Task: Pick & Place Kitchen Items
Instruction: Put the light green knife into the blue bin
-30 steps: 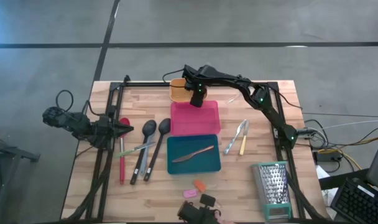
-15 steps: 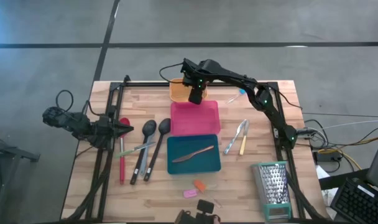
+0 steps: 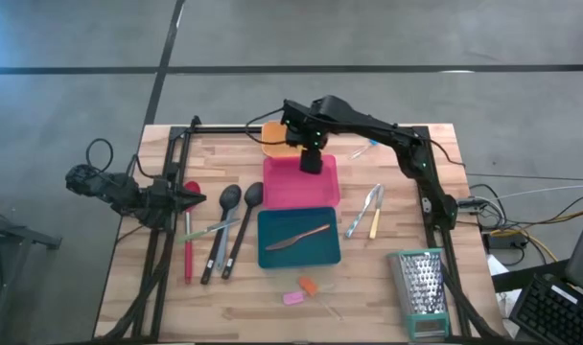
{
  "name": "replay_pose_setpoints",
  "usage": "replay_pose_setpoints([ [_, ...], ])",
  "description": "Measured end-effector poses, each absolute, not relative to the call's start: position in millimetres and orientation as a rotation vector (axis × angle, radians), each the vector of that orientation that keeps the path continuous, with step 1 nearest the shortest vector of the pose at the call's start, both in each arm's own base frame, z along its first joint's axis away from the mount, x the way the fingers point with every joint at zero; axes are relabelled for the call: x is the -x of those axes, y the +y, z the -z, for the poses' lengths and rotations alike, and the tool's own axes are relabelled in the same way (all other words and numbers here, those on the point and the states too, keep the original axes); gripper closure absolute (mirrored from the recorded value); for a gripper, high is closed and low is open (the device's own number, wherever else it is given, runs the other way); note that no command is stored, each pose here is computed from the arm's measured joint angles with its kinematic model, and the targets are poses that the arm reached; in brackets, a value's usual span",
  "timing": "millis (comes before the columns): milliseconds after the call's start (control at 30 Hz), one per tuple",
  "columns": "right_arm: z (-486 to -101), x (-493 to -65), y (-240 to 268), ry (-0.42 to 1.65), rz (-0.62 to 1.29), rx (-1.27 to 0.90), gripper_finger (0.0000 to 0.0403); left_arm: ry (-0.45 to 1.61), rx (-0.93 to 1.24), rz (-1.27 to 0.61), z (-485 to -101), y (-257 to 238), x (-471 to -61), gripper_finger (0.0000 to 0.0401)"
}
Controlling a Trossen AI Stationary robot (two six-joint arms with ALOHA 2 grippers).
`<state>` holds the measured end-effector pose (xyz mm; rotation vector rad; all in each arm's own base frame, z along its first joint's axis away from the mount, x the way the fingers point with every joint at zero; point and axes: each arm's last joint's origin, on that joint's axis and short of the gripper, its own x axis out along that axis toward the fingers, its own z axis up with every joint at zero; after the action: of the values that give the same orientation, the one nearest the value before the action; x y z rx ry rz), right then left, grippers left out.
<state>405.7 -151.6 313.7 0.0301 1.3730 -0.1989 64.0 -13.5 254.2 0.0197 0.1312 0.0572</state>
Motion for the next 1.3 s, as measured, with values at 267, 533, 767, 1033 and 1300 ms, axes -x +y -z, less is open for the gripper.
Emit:
replay_pose_setpoints([
  [267, -360.2, -377.8, -132.1, 1.296, 0.194, -0.013, 0.027, 0.131, -0.02, -0.057, -254.2, -13.5, -63.9, 0.0375],
  [533, -397.3, -345.6, -109.8, 1.049, 0.096, -0.124, 0.0316, 0.131, -0.02, -0.057, -254.2, -13.5, -64.0, 0.0376],
  [767, -378.6, -307.5, -63.3, 1.011, 0.018, -0.113, 0.0352, 0.131, -0.02, -0.057, -254.2, -13.5, -63.9, 0.0375],
  [1033, -365.9, -246.5, -21.6, 0.869, -0.04, -0.117, 0.0381, 0.131, -0.02, -0.057, -254.2, -13.5, -64.0, 0.0375],
  [1300, -350.0, -190.0, -1.4, 0.674, -0.058, -0.142, 0.0394, 0.139, -0.078, -0.054, -253.6, -13.5, -63.9, 0.0375],
])
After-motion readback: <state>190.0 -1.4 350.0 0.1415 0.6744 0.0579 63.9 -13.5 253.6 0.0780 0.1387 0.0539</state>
